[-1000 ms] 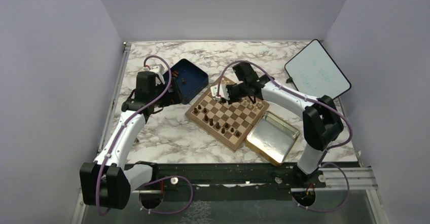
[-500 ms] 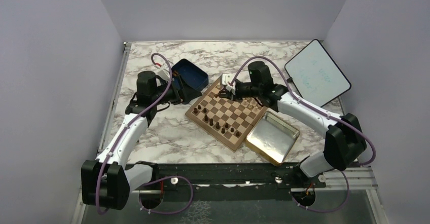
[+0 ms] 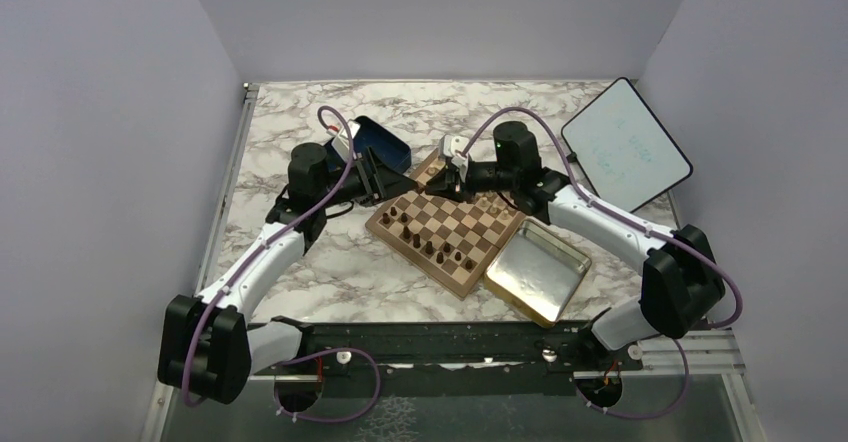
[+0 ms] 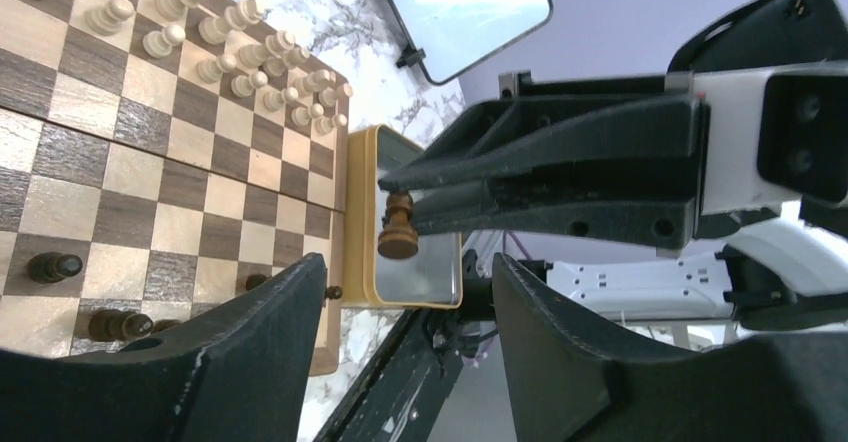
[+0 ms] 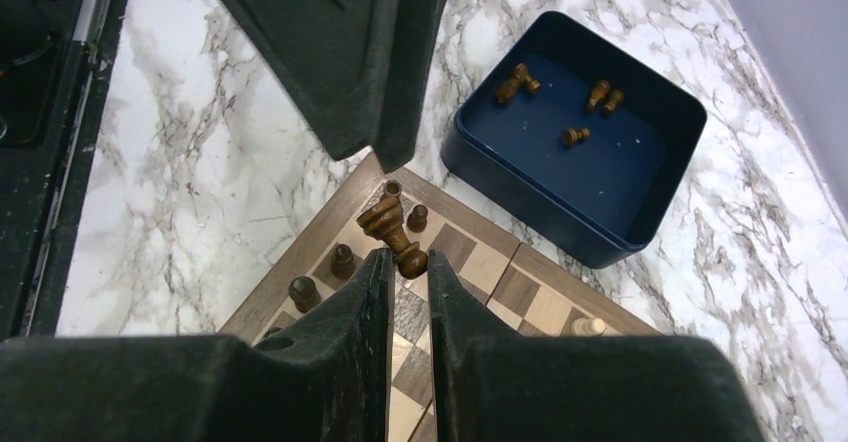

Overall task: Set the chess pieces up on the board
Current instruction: Place the chess piece on the chessboard.

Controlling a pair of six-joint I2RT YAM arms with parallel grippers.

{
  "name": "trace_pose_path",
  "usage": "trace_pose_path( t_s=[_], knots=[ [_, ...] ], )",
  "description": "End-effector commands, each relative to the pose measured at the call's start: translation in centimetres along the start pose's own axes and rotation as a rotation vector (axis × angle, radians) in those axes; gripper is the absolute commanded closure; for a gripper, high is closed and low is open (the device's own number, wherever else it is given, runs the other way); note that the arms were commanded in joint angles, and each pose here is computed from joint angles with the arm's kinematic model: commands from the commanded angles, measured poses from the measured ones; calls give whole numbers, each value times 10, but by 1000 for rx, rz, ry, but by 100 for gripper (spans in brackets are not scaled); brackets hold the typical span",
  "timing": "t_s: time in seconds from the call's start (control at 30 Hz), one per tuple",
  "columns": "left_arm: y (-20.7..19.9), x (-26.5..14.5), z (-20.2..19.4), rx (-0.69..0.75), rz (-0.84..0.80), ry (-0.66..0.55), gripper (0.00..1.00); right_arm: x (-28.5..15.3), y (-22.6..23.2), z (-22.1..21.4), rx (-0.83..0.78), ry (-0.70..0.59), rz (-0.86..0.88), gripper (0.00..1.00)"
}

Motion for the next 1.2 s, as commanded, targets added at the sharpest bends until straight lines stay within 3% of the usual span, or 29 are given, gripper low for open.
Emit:
trace_pose_path(
  t_s=[0.0, 0.73, 1.17],
  knots=[
    [3, 7, 6, -26, 28, -58, 39, -7, 8, 12, -19, -57, 26, 80],
    [5, 24, -2, -74, 26, -5, 62, 1, 1, 12, 56, -50, 2, 81],
    [7, 26, -6, -94, 11, 31, 67, 5, -3, 6, 80, -38, -21, 81]
  ],
)
Point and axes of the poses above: each gripper's point midway between its finger pads, its own x axis out along the fingers, its own y axis along the line the jaws close on, z = x × y, the point moved 9 cm from there along -x, back along the fingers, and after that the axes turned 9 degrees about x, right-handed, at the moved point
